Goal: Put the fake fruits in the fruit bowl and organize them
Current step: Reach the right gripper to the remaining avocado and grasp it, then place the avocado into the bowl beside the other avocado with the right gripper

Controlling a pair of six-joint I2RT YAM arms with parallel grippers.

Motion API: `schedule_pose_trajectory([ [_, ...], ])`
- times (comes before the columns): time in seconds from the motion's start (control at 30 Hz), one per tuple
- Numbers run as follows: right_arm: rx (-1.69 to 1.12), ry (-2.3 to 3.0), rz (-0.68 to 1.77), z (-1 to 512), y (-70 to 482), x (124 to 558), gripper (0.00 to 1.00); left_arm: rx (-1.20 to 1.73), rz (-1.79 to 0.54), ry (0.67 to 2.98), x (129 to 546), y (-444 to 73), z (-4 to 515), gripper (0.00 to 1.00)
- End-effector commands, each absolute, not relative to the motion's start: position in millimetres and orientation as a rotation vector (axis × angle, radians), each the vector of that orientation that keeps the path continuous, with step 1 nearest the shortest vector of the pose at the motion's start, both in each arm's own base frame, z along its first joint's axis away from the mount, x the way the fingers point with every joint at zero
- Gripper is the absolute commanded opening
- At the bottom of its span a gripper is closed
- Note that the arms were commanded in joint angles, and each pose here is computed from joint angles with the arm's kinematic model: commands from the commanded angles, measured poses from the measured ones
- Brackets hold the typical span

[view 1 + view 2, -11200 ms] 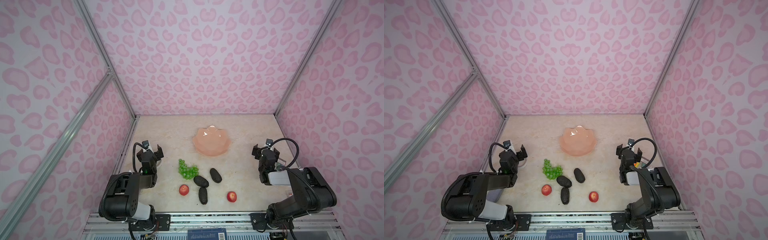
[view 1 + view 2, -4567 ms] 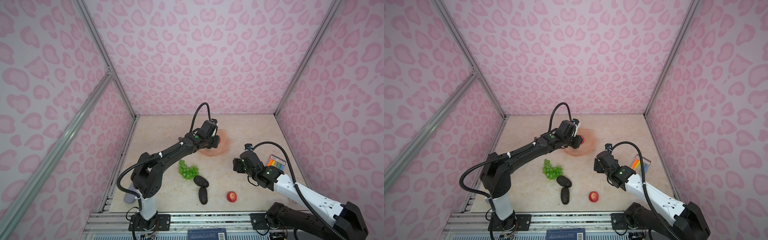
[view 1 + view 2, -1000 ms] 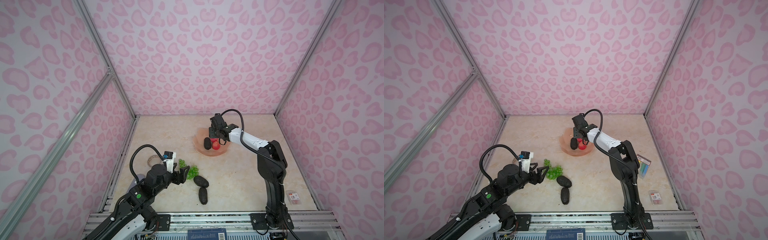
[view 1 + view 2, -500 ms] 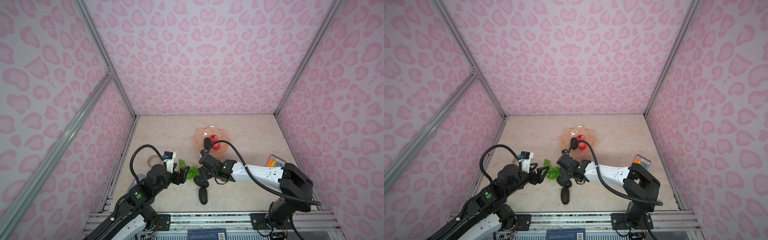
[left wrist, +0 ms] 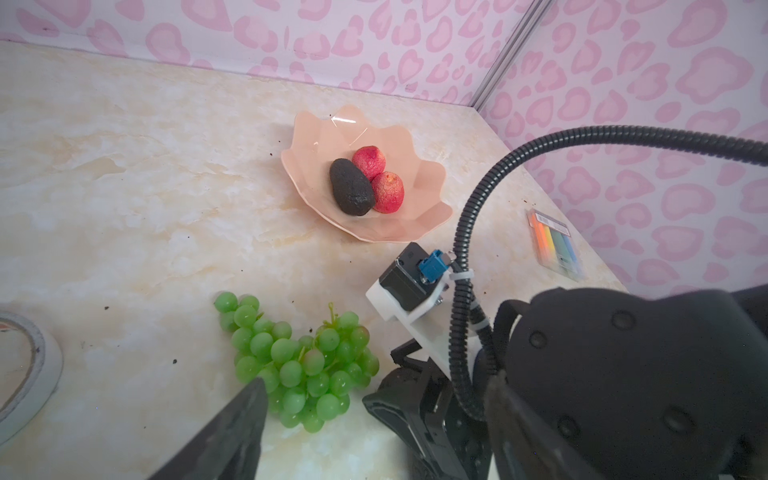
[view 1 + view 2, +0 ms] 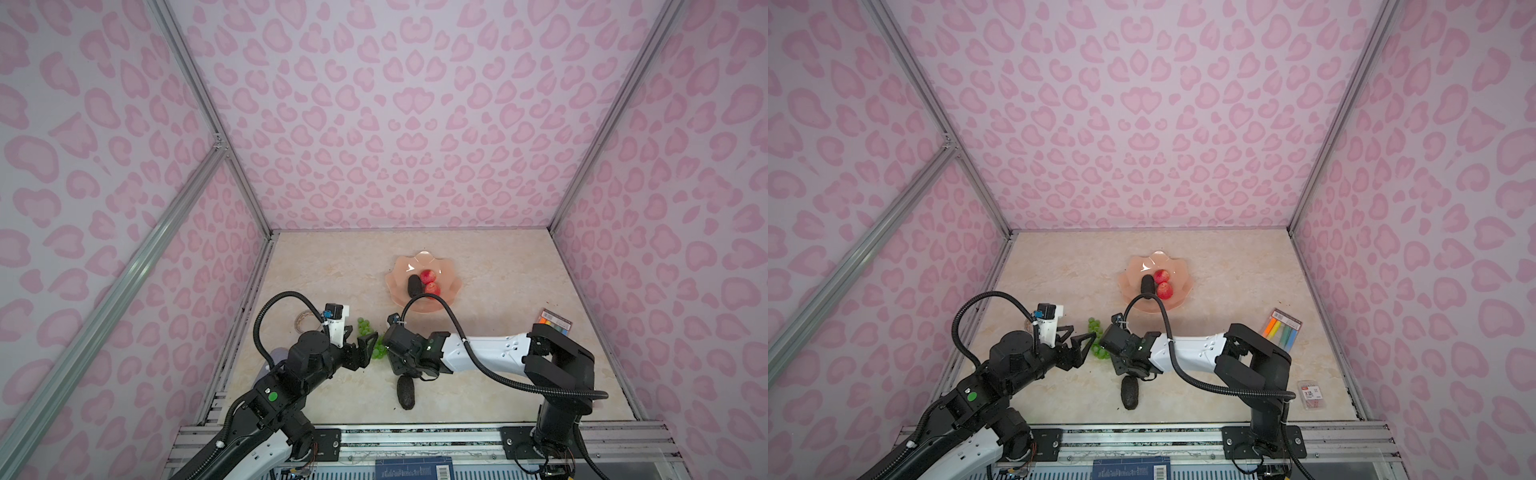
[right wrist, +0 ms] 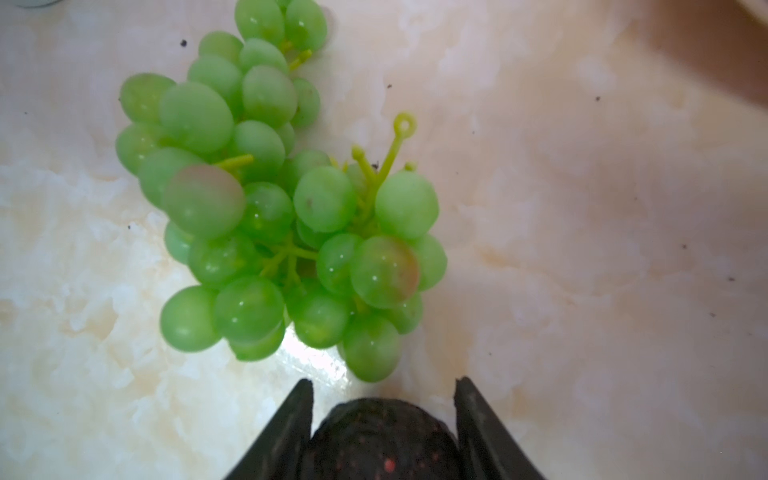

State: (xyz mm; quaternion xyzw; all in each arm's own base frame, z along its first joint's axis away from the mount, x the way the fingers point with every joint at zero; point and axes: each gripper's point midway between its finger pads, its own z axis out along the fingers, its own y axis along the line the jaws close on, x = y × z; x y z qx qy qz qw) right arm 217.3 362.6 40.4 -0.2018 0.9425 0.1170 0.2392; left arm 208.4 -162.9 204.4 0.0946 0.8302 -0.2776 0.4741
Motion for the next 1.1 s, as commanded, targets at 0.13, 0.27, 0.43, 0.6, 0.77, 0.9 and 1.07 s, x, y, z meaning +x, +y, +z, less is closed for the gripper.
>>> schedule_pose_trajectory([
  [0.13,-0.566,2.519,0.143,62.4,339.5,230.8,0.32,0.215,-0.681,2.007,211.3,-162.6,211.2,0.83],
  [0.27,-0.562,2.459,0.107,96.1,331.4,243.2,0.29,0.217,-0.681,2.011,211.4,-163.0,210.1,0.83],
  [0.43,-0.504,2.38,0.133,143.3,325.7,280.3,0.28,0.215,-0.68,2.008,211.9,-163.0,210.8,0.83],
  [0.6,-0.436,2.294,0.125,175.9,326.4,342.5,0.28,0.224,-0.682,2.01,212.7,-165.0,210.7,0.83],
  [0.77,-0.377,2.281,0.189,182.8,336.3,400.1,0.27,0.239,-0.692,2.005,212.8,-168.0,213.6,0.83],
  [0.9,-0.368,2.315,0.207,164.6,346.5,431.8,0.27,0.265,-0.705,2.007,212.5,-172.6,213.8,0.83],
  [1.07,-0.351,2.389,0.21,122.8,354.1,458.5,0.27,0.291,-0.715,2.016,213.1,-177.9,213.8,0.83],
])
